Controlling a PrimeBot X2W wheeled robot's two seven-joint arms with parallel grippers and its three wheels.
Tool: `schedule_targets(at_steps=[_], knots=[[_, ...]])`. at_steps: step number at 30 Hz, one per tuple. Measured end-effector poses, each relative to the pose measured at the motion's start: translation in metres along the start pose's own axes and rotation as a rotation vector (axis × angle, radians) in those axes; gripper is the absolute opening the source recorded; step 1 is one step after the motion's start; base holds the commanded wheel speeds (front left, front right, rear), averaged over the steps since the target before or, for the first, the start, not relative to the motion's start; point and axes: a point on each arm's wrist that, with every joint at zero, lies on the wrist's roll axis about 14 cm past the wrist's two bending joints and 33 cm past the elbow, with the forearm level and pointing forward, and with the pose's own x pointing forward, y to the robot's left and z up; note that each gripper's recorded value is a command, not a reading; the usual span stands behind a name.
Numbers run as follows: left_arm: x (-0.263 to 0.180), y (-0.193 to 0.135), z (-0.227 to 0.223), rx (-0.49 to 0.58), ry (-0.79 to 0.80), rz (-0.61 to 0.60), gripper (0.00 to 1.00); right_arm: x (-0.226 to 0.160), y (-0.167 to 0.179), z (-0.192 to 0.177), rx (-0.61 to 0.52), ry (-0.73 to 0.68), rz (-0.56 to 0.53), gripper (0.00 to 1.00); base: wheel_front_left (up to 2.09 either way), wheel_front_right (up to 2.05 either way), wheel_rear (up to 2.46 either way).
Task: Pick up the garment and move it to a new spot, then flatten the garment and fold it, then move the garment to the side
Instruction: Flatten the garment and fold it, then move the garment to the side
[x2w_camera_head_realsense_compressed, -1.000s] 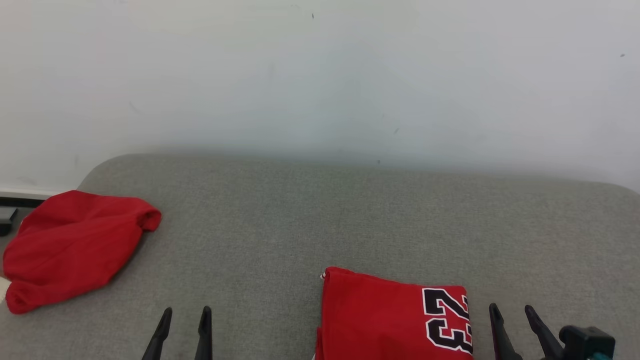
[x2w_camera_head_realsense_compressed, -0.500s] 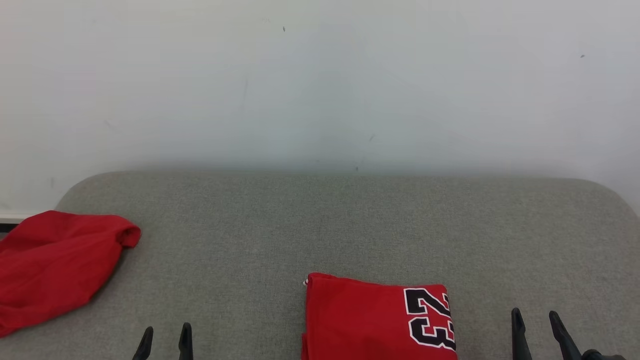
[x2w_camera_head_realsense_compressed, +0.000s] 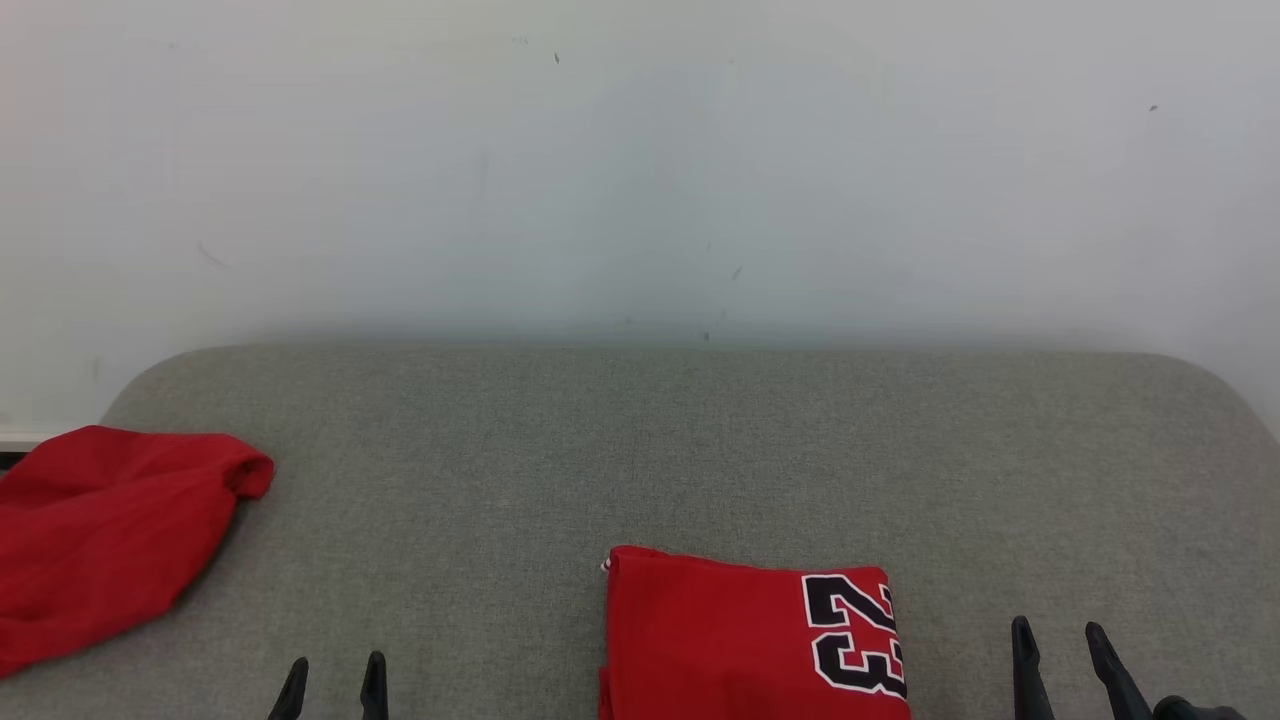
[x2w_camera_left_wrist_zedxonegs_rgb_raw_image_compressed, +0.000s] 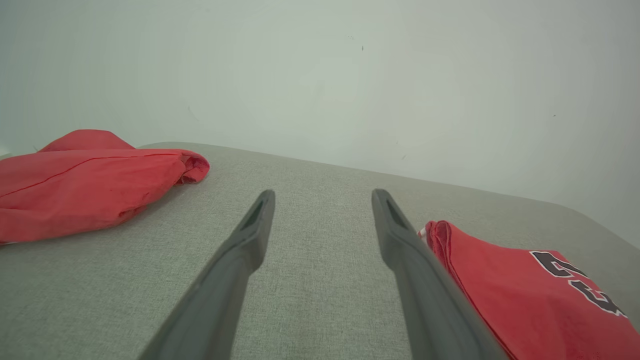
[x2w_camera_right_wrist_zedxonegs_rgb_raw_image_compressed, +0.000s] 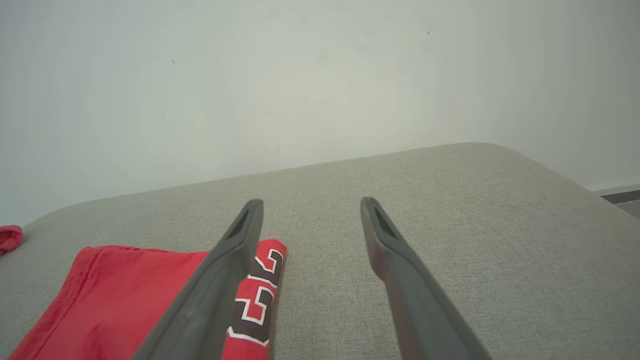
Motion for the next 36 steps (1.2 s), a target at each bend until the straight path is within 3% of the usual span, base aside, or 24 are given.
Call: schedule_targets(at_steps=[15,24,32,36], knots=[[-0.003,0.002,-0.005,-0.002,0.013,0.016,1.0,0.007,-0.008,-0.006,0.037,0.074,-0.026,1.0,0.0,0.0,0.0],[-0.01,0.011,-0.004,-0.001,0.013,0.046,1.0,0.022,0.019,-0.053,0.021,0.625,0.059,1.0,0.0,0.0,0.0],[-0.012,0.017,-0.005,-0.001,0.018,0.066,1.0,0.021,0.024,-0.081,-0.047,0.941,0.066,1.0,0.0,0.0,0.0],[-0.013,0.02,-0.003,0.001,0.016,0.078,1.0,0.024,0.036,-0.089,-0.053,0.995,0.103,1.0,0.0,0.0,0.0]])
